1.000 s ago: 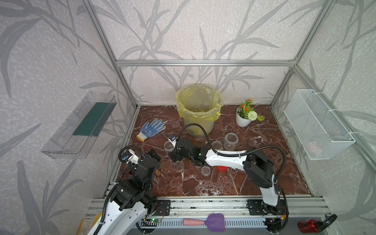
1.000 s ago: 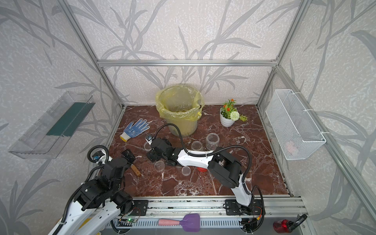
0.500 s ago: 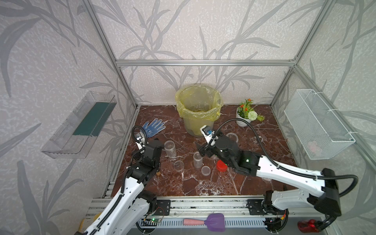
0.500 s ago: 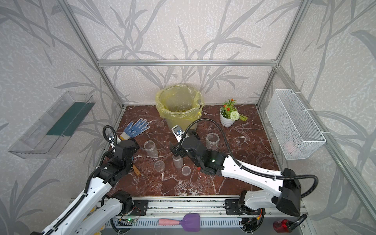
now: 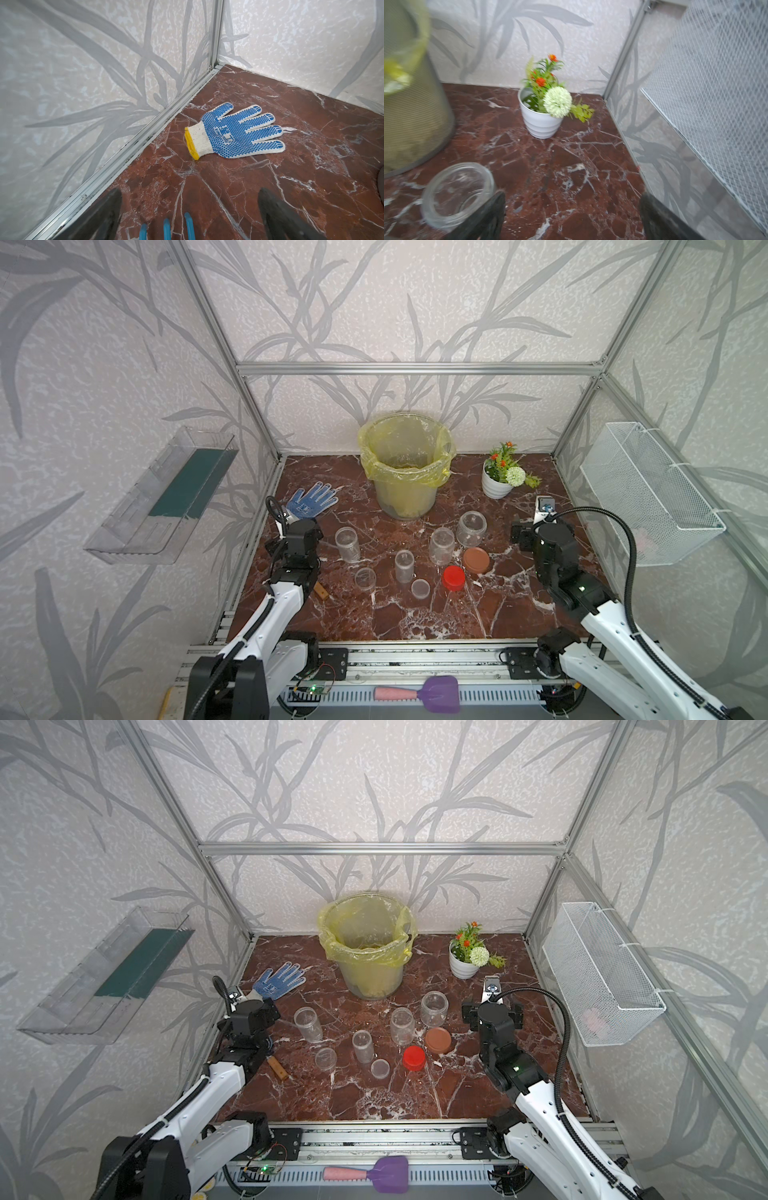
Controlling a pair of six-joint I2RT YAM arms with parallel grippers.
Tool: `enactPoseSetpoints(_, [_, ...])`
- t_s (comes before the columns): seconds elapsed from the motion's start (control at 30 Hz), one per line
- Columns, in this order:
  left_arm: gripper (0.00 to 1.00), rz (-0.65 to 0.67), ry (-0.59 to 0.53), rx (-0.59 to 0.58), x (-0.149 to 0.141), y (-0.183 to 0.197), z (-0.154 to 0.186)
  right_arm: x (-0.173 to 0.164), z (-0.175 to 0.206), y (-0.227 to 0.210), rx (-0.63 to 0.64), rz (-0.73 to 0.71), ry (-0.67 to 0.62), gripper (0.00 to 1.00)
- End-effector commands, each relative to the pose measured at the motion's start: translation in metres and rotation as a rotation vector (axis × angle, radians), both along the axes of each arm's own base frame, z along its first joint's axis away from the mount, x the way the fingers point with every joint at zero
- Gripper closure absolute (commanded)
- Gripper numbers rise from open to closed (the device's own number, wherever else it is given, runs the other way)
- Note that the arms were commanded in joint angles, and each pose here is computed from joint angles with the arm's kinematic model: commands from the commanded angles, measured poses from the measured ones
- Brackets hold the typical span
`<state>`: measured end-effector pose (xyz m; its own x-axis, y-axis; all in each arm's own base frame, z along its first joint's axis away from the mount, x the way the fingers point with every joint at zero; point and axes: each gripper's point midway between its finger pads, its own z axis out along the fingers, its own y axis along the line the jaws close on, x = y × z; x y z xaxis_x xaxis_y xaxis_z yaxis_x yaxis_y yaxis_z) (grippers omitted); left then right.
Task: Empty expired oatmeal from jars
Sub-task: Reset both arms
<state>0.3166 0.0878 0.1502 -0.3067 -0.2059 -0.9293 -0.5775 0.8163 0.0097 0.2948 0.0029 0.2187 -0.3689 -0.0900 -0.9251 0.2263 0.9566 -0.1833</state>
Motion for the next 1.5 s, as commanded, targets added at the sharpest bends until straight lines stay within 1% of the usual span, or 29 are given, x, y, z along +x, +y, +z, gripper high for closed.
enactPoseSetpoints(0.0, [0.01, -0.103, -0.075, 0.045, 0.025, -0.008, 0.015, 0.013, -0.02, -0.011, 0.068, -0.04, -0.015, 0.01])
enactPoseSetpoints(0.07, [0.01, -0.152, -0.062, 0.055, 0.031, -0.014, 0.005, 0.02, -0.024, -0.012, 0.063, -0.04, -0.026, 0.01])
enactPoseSetpoints(0.23, [0.01, -0.165, -0.099, 0.045, 0.034, -0.013, -0.007, 0.04, -0.029, 0.001, 0.058, 0.047, -0.09, 0.01])
enactPoseSetpoints(0.3, [0.01, -0.203, -0.099, 0.029, 0.038, -0.017, -0.015, 0.046, -0.036, 0.006, 0.069, 0.078, -0.099, 0.01])
enactPoseSetpoints(0.43, [0.01, -0.236, -0.11, 0.024, 0.042, -0.022, -0.027, 0.051, -0.05, 0.013, 0.06, 0.121, -0.11, 0.01])
enactPoseSetpoints(0.5, [0.01, -0.245, -0.119, 0.021, 0.043, -0.023, -0.029, 0.051, -0.059, 0.01, 0.045, 0.11, -0.118, 0.01])
enactPoseSetpoints(0.6, [0.01, -0.29, -0.123, 0.018, 0.047, -0.03, -0.033, 0.054, -0.076, 0.009, 0.042, 0.138, -0.111, 0.01])
enactPoseSetpoints(0.67, [0.01, -0.291, -0.117, 0.018, 0.049, -0.03, -0.037, 0.059, -0.079, 0.008, 0.052, 0.135, -0.127, 0.01])
enactPoseSetpoints(0.93, [0.01, -0.309, -0.1, 0.011, 0.056, -0.033, -0.046, 0.073, -0.097, 0.009, 0.043, 0.147, -0.105, 0.01])
enactPoseSetpoints(1.03, [0.01, -0.316, -0.084, 0.013, 0.061, -0.034, -0.051, 0.079, -0.111, 0.012, 0.048, 0.161, -0.079, 0.01])
enactPoseSetpoints(1.13, [0.01, -0.308, -0.069, 0.009, 0.062, -0.032, -0.052, 0.087, -0.119, 0.012, 0.05, 0.152, -0.1, 0.01])
enactPoseSetpoints(1.2, [0.01, -0.304, -0.053, 0.007, 0.064, -0.032, -0.053, 0.091, -0.121, 0.016, 0.039, 0.18, -0.102, 0.01])
enactPoseSetpoints(1.27, [0.01, -0.288, -0.018, 0.003, 0.069, -0.029, -0.055, 0.094, -0.121, 0.015, 0.044, 0.163, -0.077, 0.01])
enactPoseSetpoints(1.37, [0.01, -0.279, -0.009, 0.02, 0.069, -0.03, -0.055, 0.098, -0.127, 0.015, 0.04, 0.158, 0.019, 0.01])
enactPoseSetpoints(1.47, [0.01, -0.277, -0.005, 0.028, 0.07, -0.031, -0.055, 0.099, -0.125, 0.014, 0.046, 0.154, -0.002, 0.01])
